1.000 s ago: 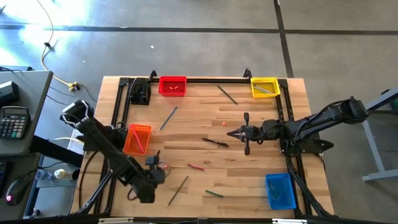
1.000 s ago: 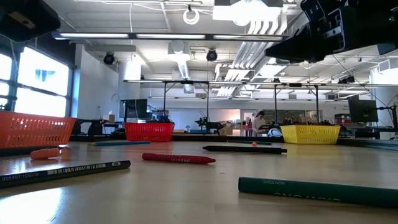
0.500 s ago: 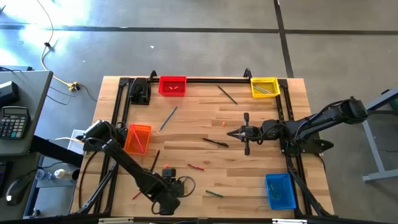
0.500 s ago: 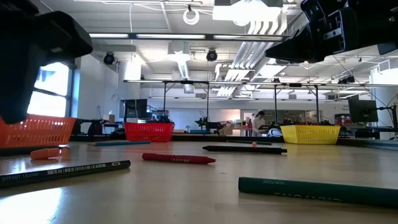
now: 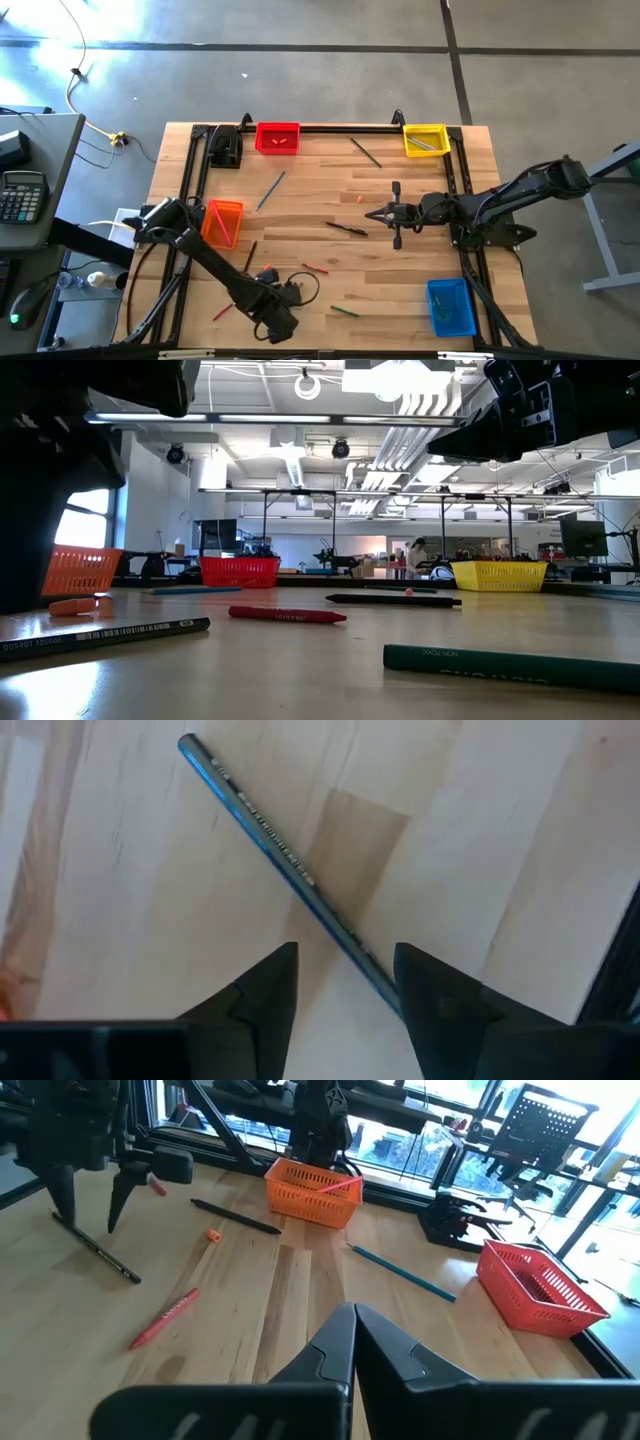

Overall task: Sort crayons/erasers/pens/pencils in bins
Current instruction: Put the dark blue pencil into the orange basket

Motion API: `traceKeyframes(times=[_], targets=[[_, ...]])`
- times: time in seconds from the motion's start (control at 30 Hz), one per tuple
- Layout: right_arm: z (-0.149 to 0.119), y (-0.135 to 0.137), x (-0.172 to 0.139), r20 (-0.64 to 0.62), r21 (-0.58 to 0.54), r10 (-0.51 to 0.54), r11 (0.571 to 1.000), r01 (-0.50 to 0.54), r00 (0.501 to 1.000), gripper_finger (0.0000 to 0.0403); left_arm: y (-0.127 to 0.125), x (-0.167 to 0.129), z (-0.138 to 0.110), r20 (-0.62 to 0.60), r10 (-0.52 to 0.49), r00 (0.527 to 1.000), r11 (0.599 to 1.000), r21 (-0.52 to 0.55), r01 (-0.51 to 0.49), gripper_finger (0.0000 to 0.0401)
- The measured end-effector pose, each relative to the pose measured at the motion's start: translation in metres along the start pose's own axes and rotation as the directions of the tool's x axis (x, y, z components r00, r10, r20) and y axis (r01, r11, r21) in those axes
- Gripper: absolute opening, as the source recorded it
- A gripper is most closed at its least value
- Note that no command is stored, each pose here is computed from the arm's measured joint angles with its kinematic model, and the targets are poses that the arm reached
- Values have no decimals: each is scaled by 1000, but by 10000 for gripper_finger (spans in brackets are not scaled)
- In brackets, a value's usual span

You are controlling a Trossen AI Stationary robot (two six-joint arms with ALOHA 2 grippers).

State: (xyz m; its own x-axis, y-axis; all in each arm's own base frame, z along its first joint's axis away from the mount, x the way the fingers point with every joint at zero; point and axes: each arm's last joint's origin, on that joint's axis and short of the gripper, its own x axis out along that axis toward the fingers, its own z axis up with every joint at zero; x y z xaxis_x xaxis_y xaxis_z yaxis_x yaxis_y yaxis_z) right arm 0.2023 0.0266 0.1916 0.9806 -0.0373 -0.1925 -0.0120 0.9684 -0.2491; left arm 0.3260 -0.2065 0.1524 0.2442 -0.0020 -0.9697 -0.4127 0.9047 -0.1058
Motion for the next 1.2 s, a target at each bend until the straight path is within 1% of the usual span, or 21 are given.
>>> traceKeyframes(times=[0.17,0.4,0.53,0.77,0.9,1.0,1.2], targets=[[0,0,0,0,0,0,1000,0,1000,0,-2,-1,-3,0,1,1000,1000,-25,-1,149],[0,0,0,0,-13,0,1000,0,1000,0,-2,0,-3,18,15,1000,999,-29,-14,149],[0,0,0,0,-25,0,1000,0,1000,0,-1,6,-4,11,31,999,999,-28,-31,149],[0,0,0,0,-52,0,999,0,1000,0,-4,16,-7,-9,30,1000,999,-26,-30,147],[0,0,0,0,-53,0,999,0,1000,0,-3,16,-10,-36,49,998,999,-9,-49,133],[0,0,0,0,-54,0,999,0,1000,0,-1,16,-14,-72,85,994,996,7,-85,117],[0,0,0,0,-63,0,998,0,1000,0,3,14,-20,-144,115,983,992,69,-106,89]])
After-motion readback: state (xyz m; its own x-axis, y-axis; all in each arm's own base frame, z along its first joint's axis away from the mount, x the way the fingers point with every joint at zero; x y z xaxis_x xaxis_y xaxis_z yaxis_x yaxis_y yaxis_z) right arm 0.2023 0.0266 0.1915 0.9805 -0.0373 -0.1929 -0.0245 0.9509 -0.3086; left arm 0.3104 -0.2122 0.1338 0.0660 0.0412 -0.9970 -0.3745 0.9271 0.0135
